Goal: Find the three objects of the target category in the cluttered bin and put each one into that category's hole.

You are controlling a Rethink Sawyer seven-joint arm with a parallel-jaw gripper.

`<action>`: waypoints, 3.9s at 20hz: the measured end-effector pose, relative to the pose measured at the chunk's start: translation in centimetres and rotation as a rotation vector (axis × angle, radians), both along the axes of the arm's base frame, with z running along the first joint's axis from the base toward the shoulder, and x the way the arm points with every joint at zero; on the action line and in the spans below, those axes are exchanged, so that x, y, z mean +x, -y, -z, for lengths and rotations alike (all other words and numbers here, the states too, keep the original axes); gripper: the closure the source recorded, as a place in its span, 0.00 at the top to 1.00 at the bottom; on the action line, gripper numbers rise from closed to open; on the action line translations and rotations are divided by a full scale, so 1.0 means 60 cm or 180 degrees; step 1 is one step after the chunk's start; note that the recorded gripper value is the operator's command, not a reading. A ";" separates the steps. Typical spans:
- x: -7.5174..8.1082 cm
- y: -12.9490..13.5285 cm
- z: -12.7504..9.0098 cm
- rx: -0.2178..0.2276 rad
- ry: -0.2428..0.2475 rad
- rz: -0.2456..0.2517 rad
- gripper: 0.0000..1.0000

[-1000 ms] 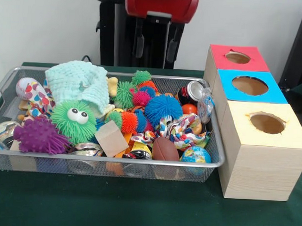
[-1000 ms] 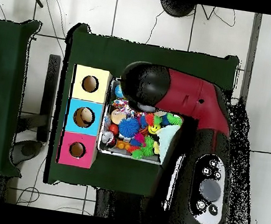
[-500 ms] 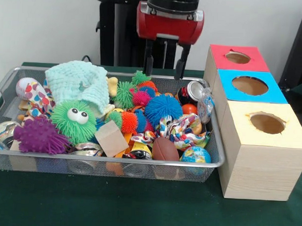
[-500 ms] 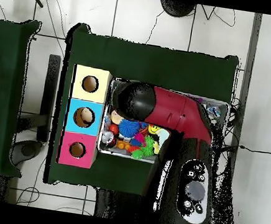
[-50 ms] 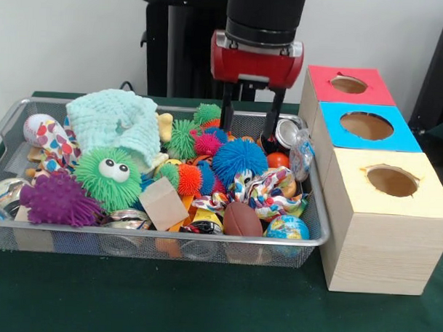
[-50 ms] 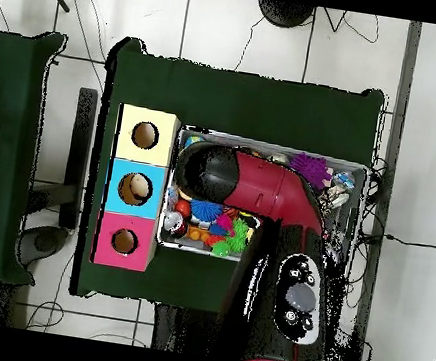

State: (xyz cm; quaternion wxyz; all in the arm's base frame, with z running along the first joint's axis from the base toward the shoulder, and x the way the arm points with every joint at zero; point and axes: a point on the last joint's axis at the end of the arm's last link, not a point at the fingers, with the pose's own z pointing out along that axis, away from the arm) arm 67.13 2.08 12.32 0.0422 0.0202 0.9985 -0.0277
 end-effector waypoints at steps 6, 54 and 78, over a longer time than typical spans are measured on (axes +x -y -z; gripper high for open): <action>-0.025 -0.008 0.042 0.0069 0.0003 0.0101 1.00; -0.131 -0.076 0.209 0.0857 -0.0055 0.0504 1.00; -0.150 -0.127 0.172 0.0342 0.0301 0.0206 1.00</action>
